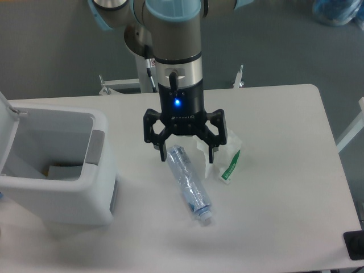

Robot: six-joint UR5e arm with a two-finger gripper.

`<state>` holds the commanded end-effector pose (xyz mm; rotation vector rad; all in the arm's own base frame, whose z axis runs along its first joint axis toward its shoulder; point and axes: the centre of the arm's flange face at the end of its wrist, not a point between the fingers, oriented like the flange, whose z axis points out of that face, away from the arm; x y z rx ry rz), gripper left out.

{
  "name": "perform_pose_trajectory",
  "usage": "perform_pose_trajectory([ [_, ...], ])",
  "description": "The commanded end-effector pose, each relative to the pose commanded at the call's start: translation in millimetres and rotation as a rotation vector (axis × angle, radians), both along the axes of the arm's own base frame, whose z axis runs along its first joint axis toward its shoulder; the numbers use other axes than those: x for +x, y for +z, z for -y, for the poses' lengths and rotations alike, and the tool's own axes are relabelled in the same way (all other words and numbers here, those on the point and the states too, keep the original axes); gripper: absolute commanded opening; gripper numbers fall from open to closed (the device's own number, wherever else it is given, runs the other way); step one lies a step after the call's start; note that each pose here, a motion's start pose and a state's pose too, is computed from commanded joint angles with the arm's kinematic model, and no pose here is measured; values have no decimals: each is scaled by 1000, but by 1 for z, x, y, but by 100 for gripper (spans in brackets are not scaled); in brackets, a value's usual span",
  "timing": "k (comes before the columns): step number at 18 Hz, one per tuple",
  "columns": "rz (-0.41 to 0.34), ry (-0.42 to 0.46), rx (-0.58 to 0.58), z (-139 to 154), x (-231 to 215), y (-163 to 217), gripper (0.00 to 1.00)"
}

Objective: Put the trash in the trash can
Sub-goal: 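Lower the open gripper over the clear plastic bottle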

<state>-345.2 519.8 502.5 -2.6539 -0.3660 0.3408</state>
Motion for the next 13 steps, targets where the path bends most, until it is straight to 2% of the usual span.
perform_pose_trajectory([
  [5, -71, 25, -99, -1, -15, -14, 100],
  [11, -59, 39, -129, -12, -30, -54, 100],
  [13, -56, 68, -137, -17, -38, -74, 100],
])
